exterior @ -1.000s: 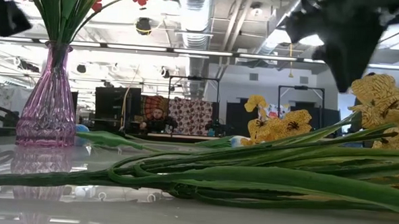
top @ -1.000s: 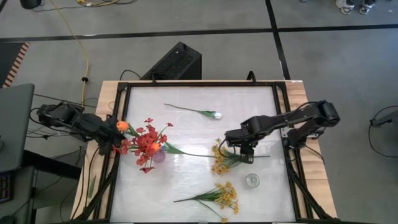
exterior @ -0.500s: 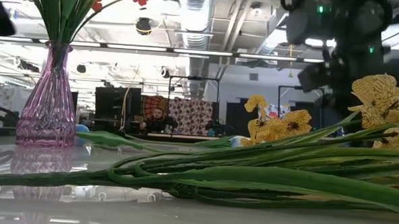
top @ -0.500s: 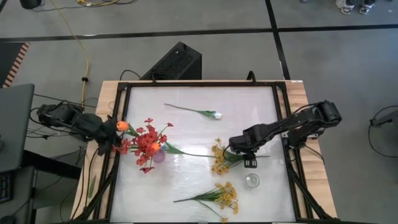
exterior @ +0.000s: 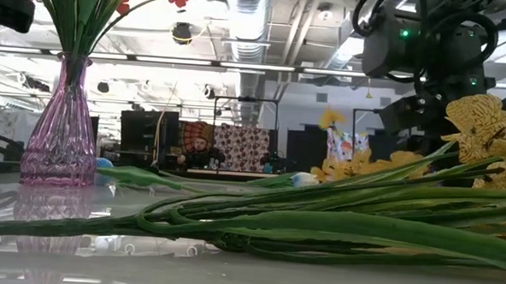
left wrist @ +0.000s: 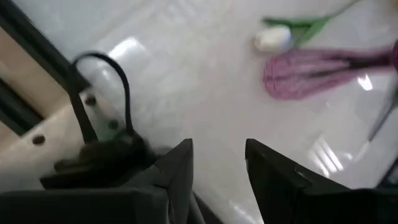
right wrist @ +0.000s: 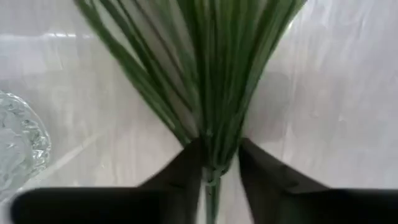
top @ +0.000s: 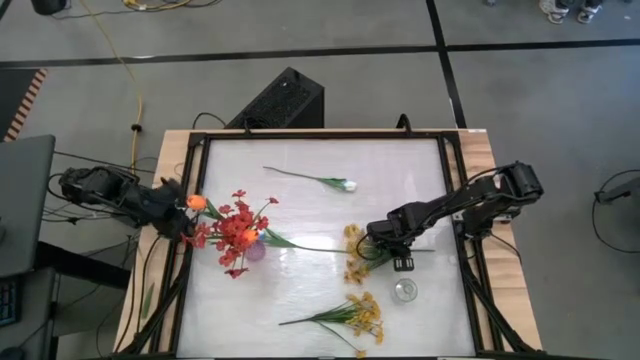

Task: Sort flowers into vase by color
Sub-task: Put the top yellow flowers into the transparent vase, then put the yellow flowers into the transparent vase

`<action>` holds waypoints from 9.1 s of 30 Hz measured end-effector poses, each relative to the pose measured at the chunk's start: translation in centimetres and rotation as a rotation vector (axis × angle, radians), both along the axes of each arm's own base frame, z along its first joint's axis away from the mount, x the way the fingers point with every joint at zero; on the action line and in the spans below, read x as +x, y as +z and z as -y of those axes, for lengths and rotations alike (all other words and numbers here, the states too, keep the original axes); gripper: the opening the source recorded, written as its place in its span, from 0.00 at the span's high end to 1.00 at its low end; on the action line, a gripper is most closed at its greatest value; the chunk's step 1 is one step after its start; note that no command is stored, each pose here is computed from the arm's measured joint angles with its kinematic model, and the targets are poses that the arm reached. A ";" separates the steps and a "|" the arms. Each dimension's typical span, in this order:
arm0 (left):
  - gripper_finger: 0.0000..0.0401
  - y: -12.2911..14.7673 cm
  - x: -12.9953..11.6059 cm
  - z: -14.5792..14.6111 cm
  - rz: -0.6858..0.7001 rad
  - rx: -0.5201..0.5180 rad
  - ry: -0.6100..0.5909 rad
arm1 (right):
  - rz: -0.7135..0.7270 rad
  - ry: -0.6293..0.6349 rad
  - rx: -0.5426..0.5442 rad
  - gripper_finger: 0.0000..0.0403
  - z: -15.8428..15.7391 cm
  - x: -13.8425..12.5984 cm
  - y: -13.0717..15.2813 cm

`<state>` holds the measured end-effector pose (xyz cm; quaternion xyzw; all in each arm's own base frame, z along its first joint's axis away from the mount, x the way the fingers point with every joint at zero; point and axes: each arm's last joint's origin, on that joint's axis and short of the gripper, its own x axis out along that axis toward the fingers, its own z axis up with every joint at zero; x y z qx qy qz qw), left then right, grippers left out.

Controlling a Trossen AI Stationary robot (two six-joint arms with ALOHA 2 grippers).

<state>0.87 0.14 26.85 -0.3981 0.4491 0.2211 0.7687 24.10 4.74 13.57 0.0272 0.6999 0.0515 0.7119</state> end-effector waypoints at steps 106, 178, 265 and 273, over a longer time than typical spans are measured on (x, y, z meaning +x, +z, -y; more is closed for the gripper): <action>0.66 0.4 0.1 -1.3 0.073 0.530 0.039 | 0.461 -0.442 0.402 0.50 -10.1 -13.0 14.7; 0.66 0.5 0.0 -1.6 0.069 0.620 0.058 | 1.079 -0.416 0.631 0.95 1.6 -7.7 24.6; 0.72 -9.8 30.9 28.8 0.180 0.567 -0.519 | 0.855 0.088 0.523 0.93 -2.5 -2.4 21.7; 0.58 -11.3 32.5 27.7 0.130 0.493 -0.533 | 0.822 0.134 0.522 0.93 -3.2 -2.8 21.4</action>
